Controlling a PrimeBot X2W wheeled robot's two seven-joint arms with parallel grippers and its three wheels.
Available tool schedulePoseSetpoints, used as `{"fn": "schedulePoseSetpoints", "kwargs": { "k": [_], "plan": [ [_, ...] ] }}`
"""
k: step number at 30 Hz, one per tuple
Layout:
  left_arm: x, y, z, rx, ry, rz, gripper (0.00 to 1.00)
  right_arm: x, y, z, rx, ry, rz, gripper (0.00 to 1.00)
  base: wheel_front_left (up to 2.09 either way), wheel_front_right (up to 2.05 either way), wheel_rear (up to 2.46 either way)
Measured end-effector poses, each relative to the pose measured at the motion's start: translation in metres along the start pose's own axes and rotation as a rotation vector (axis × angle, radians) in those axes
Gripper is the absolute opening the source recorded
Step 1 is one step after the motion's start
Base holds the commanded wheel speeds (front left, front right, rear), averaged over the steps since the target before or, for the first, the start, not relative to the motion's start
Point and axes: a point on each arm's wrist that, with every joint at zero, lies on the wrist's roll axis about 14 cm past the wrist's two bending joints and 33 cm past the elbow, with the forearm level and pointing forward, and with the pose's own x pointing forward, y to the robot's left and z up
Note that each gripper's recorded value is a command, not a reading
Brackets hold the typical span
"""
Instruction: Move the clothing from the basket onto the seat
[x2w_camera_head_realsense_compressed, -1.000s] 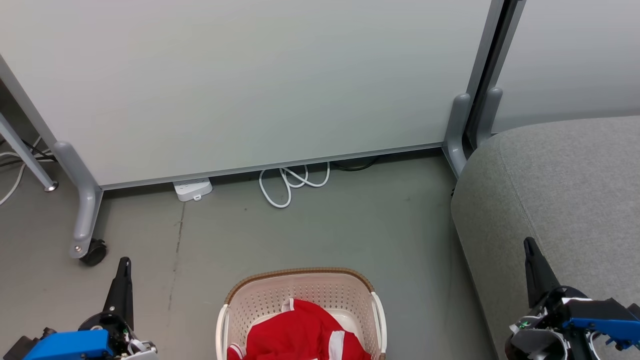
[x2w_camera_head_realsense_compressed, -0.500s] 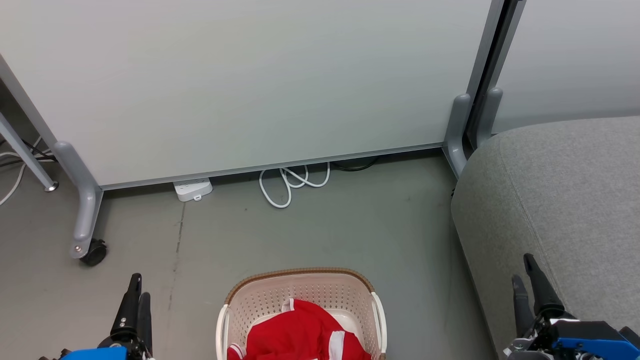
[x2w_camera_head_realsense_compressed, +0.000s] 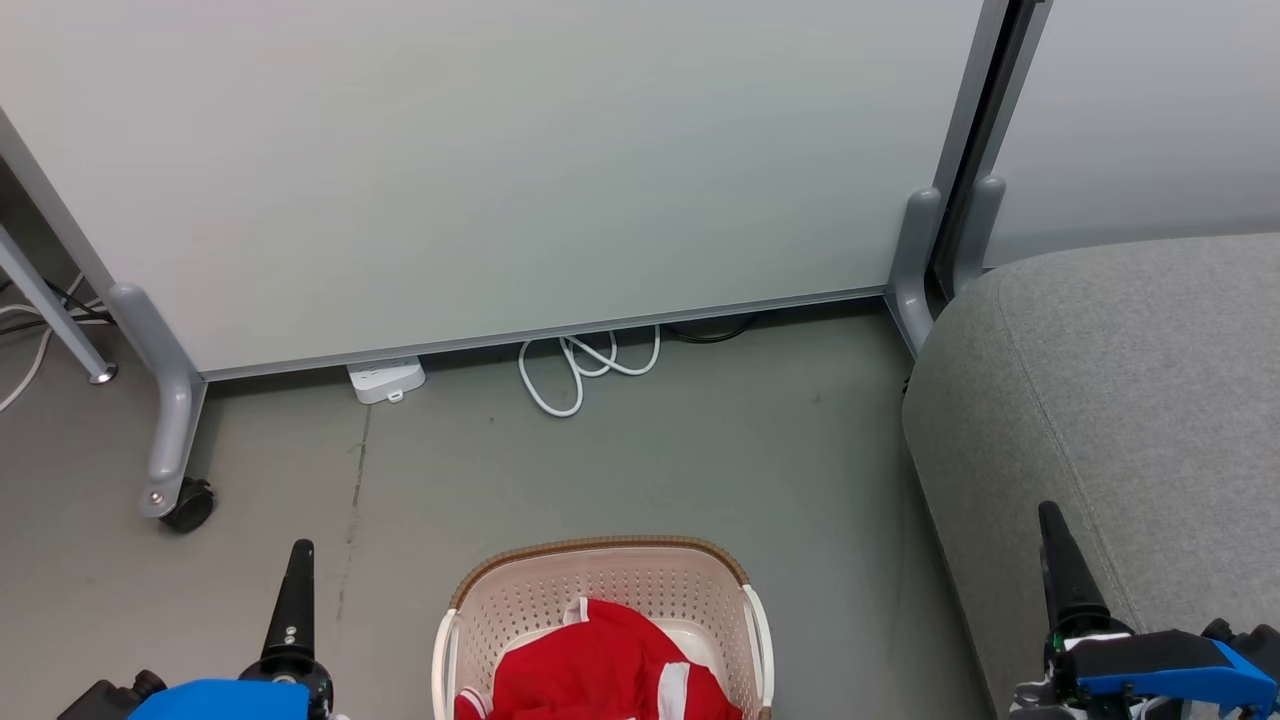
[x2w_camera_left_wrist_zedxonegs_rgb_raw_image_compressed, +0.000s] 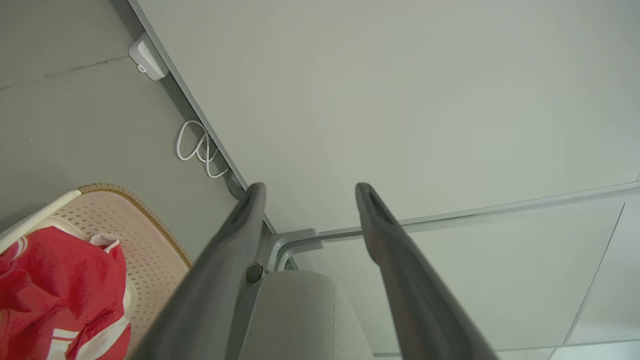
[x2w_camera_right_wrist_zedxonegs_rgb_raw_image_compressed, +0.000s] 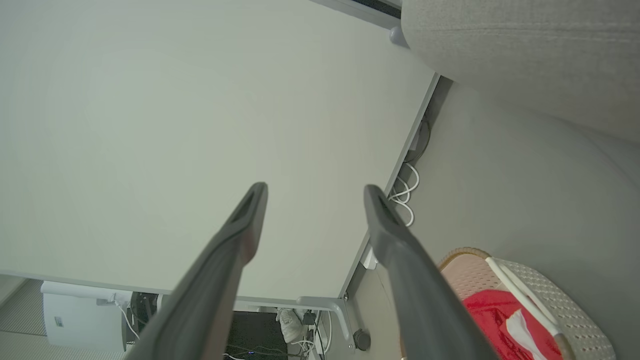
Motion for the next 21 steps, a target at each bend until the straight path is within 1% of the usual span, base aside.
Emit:
{"fn": "schedulePoseSetpoints", "kwargs": {
  "k": [7,21],
  "plan": [
    [0.000,-0.008,-0.002,0.161,-0.005,-0.017,1.00,0.000,0.004,0.001,-0.147,-0.010,0.013,1.00,0.00,0.00,0.00],
    [0.000,-0.019,-0.009,0.454,-0.013,-0.054,1.00,0.001,0.017,-0.001,-0.392,-0.013,0.055,1.00,0.00,0.00,0.00]
  ]
}}
